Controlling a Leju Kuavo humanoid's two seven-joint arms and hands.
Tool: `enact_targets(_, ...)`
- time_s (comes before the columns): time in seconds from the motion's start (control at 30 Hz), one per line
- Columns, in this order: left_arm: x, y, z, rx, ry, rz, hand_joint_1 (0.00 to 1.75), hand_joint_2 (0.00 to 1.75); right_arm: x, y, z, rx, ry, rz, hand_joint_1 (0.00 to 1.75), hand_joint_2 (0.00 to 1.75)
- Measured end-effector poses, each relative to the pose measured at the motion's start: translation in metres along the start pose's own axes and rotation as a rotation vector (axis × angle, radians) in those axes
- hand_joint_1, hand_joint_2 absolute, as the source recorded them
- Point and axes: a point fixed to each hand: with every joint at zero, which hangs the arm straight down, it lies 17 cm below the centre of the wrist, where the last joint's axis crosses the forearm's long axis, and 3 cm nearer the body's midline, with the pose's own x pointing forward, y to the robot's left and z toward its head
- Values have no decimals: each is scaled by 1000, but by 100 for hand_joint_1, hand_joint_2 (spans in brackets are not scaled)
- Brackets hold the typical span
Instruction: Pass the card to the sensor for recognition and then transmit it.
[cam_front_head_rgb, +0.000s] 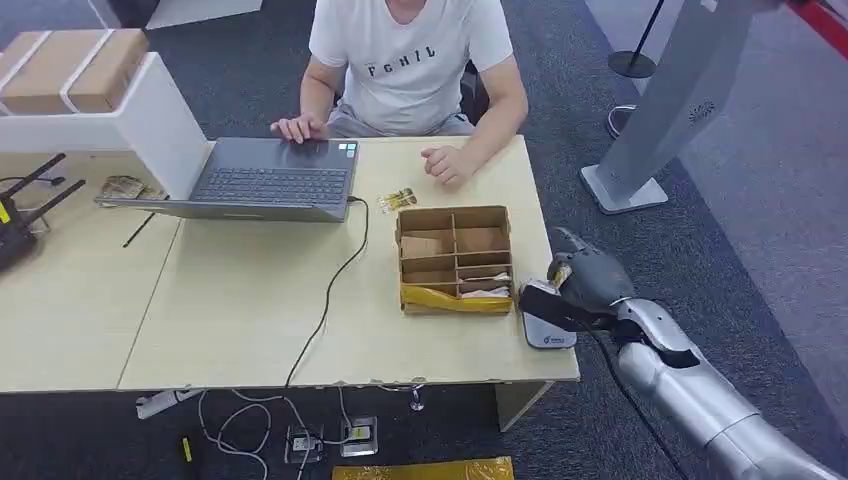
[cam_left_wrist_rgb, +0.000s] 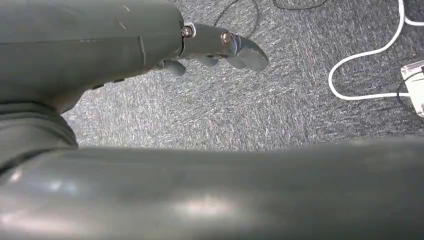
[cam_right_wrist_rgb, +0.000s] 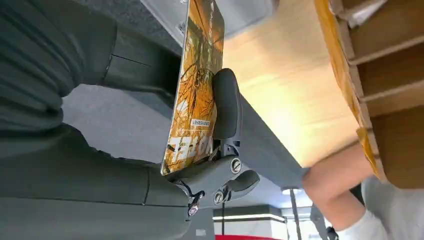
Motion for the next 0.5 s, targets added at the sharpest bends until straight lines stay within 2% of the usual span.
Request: enact_targets(0.5, 0, 2, 0, 6, 0, -5, 0, 0, -10, 27, 6, 54, 34, -13, 175, 175)
